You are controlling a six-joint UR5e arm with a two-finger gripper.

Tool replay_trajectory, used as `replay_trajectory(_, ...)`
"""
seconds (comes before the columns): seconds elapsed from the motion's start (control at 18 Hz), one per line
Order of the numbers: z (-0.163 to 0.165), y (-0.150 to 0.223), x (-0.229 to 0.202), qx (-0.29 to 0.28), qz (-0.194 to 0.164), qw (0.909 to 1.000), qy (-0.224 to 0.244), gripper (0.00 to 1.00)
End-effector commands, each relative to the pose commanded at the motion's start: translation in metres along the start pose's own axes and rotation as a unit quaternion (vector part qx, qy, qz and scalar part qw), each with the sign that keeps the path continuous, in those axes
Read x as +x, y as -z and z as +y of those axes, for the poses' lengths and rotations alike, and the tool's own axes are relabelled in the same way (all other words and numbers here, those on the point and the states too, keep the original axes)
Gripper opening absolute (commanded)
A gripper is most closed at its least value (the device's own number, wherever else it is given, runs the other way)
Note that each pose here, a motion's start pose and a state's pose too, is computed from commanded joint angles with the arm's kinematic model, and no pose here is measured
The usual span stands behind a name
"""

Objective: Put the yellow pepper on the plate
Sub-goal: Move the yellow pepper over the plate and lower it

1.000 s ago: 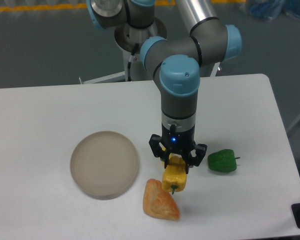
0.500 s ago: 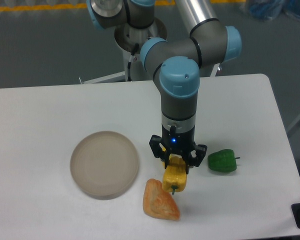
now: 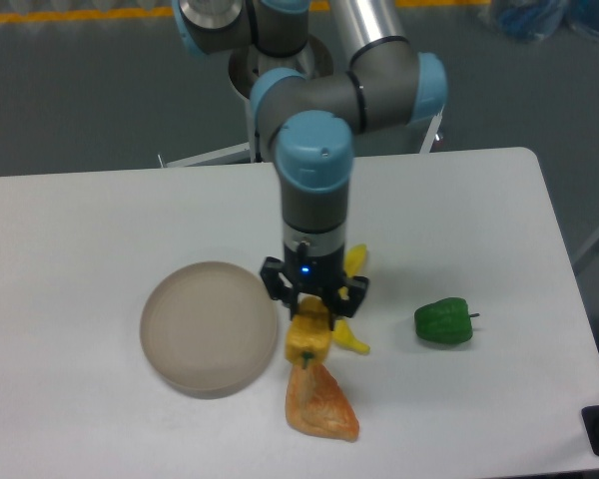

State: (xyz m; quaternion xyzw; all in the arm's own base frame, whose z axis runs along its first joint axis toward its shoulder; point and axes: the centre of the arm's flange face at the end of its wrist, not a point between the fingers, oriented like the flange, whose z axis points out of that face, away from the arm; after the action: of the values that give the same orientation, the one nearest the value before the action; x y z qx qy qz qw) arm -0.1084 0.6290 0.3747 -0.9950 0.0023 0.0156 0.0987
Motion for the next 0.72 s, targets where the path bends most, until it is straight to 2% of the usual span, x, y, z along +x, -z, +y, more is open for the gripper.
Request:
replay_trajectory(0.17,0.007,-0.021,0.035,-0.020,0.013,0.9996,0.015,0.38)
replay_trajectory(0.28,0.019,-0.040,0.049,-0.037,0.020,0.9991,0.009,0.37)
replay_trajectory(0.44,0.025,-0.049,0.060,-0.043,0.024,0.9988,0.000,0.38)
replay_trajectory(0.72,0.021,-0.064,0.076,-0.040,0.027,0.9973,-0.055,0.37)
